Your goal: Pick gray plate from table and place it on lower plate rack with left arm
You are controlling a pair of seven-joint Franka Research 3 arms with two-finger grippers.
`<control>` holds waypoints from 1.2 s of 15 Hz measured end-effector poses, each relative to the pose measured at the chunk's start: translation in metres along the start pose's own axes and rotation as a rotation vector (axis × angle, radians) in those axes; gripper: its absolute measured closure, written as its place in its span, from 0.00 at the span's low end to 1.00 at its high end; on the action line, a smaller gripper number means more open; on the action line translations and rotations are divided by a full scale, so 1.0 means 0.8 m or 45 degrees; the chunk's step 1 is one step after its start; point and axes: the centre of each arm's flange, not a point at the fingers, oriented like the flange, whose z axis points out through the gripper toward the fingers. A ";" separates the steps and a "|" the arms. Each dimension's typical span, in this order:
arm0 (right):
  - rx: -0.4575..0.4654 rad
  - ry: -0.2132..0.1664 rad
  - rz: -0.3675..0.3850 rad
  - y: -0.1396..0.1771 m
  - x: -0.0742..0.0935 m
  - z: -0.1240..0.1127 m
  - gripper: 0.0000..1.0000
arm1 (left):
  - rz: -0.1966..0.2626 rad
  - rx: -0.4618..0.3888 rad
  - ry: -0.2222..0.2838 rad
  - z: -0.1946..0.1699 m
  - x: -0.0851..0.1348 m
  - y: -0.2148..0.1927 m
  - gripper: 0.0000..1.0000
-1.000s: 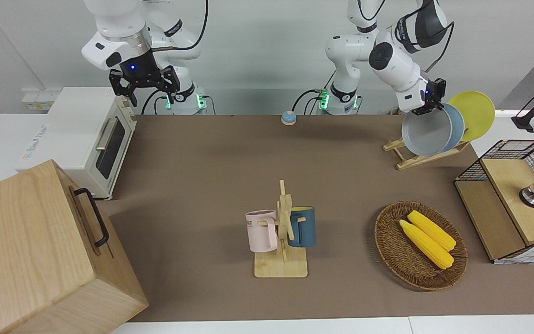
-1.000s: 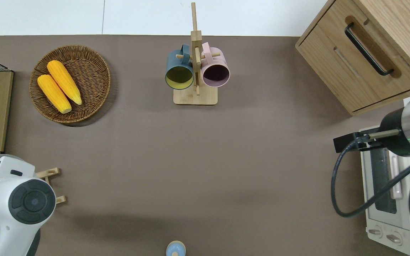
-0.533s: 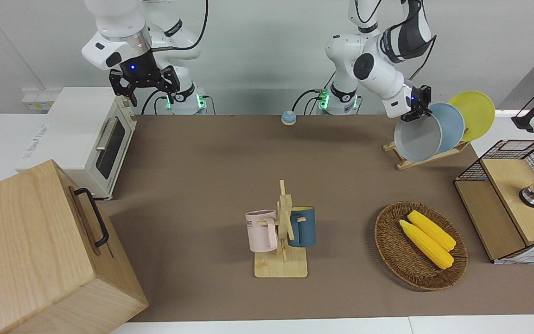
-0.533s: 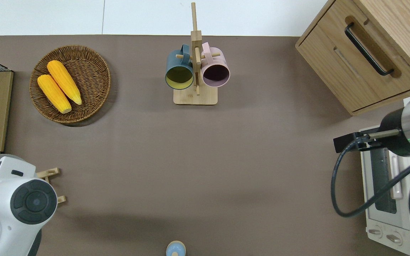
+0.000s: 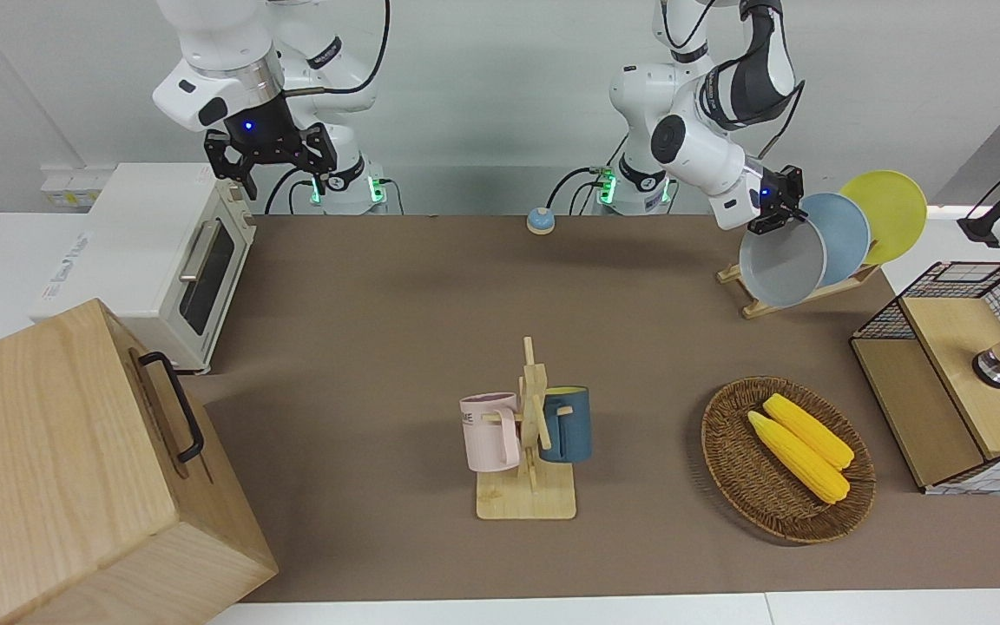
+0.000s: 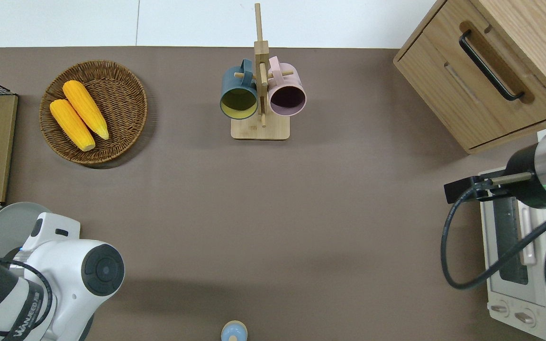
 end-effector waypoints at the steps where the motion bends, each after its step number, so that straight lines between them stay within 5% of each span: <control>1: 0.000 0.000 0.000 0.000 0.000 0.000 0.01 | 0.002 0.002 0.001 0.001 -0.001 0.000 0.96; 18: 0.000 0.000 0.000 0.000 0.000 0.000 0.01 | 0.013 0.068 -0.015 0.011 -0.013 0.000 0.96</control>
